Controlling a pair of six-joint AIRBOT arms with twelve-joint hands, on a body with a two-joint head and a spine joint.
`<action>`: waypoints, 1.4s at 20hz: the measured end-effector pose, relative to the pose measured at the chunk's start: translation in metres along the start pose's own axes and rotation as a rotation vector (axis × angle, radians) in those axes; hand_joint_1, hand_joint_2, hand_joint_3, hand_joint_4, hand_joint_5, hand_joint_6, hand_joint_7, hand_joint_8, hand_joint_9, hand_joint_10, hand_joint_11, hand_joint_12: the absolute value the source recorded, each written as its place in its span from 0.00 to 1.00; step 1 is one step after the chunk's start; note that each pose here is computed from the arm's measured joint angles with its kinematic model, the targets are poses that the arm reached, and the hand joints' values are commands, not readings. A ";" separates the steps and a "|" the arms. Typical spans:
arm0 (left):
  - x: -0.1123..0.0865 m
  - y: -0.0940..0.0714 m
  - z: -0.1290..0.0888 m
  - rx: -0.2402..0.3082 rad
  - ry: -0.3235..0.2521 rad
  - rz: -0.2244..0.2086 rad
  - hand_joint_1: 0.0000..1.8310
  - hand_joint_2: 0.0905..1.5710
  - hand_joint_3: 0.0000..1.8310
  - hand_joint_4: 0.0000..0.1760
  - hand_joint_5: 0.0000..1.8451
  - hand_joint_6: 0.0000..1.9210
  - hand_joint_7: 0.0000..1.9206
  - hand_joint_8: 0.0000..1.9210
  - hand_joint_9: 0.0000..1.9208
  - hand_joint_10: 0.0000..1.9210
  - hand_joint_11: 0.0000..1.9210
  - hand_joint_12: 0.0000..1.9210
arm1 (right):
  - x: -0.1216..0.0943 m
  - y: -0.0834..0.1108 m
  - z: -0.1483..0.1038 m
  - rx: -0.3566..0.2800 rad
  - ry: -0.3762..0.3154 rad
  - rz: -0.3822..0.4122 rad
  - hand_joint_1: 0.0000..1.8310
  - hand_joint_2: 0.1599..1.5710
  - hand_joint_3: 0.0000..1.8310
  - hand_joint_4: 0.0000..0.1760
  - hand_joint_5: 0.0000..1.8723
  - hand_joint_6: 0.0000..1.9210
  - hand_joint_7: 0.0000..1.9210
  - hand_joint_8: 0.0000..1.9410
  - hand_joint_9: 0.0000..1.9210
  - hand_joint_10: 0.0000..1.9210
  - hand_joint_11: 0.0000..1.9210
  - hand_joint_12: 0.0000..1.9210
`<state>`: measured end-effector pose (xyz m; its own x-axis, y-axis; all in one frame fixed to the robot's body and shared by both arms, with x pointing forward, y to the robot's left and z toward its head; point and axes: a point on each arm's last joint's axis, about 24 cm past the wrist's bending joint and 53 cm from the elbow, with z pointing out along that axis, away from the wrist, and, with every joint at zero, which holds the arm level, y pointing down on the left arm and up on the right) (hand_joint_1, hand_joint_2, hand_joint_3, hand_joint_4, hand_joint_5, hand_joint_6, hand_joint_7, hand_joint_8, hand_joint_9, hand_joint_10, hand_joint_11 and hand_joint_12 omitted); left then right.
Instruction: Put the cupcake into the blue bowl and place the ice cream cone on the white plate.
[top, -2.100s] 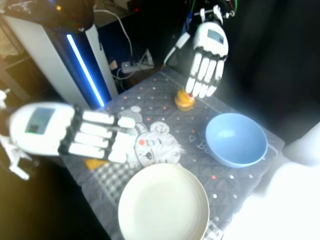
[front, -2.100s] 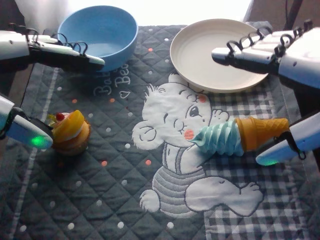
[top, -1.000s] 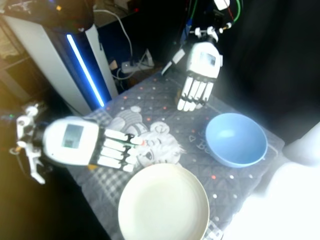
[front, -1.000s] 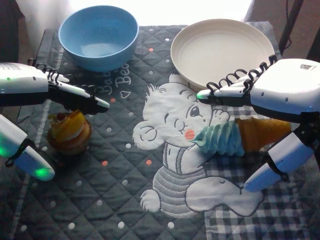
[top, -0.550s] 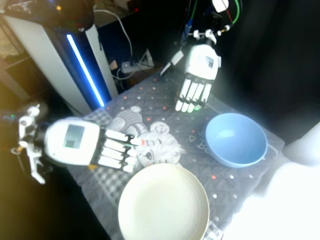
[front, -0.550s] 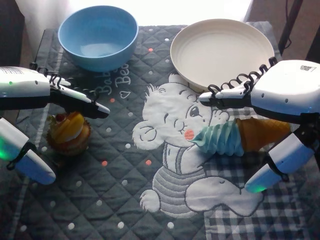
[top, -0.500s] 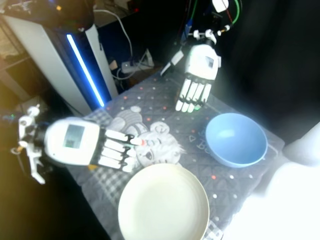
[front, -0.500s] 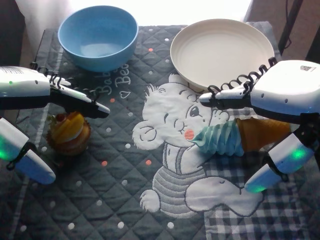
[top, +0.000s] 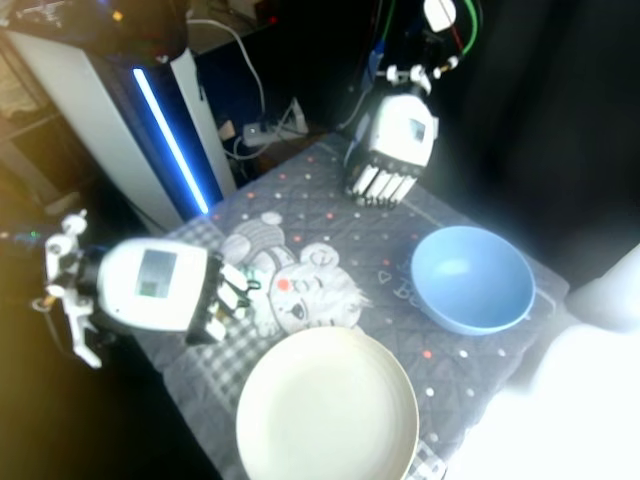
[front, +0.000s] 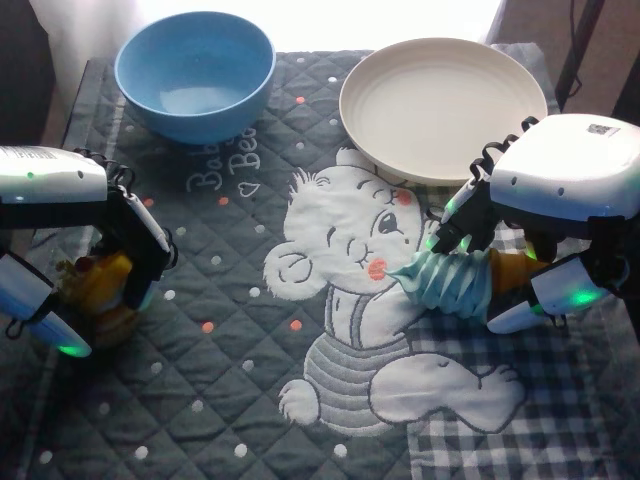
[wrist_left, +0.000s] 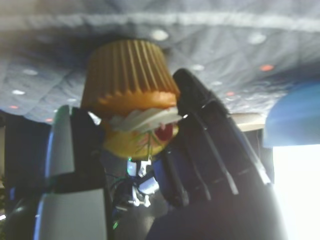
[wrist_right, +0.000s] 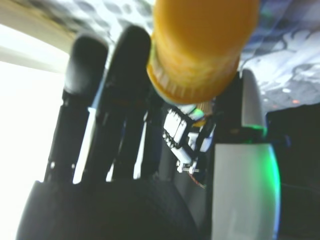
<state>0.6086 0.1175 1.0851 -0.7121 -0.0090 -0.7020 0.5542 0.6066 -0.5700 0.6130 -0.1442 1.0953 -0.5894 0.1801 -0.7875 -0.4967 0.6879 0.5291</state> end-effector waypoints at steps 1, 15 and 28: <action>0.000 0.002 0.000 -0.004 -0.003 -0.011 0.75 0.67 0.00 0.00 0.55 0.53 0.54 0.36 0.51 0.56 0.44 0.50 | 0.000 0.000 0.001 -0.001 0.000 0.002 0.71 0.62 0.00 0.00 0.57 0.34 0.69 0.30 0.85 0.00 0.68 0.48; -0.001 0.006 -0.002 -0.009 -0.023 -0.027 0.76 0.65 0.00 0.00 0.57 0.46 0.57 0.33 0.55 0.52 0.44 0.52 | -0.004 -0.004 0.006 -0.001 -0.020 0.037 0.71 0.62 0.00 0.00 0.56 0.39 0.70 0.24 0.84 0.00 0.68 0.49; -0.036 0.013 -0.019 -0.029 -0.142 -0.003 0.76 0.66 0.00 0.00 0.55 0.44 0.59 0.33 0.52 0.57 0.39 0.62 | -0.041 0.008 -0.002 -0.050 -0.128 0.026 0.71 0.62 0.00 0.00 0.56 0.38 0.68 0.29 0.82 0.00 0.63 0.55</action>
<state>0.6331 0.1406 1.1111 -0.6440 -0.1220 -0.7553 0.5385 0.6290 -0.5607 0.6321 -0.1471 1.1325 -0.5181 0.2878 -0.8054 -0.5154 0.6464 0.5625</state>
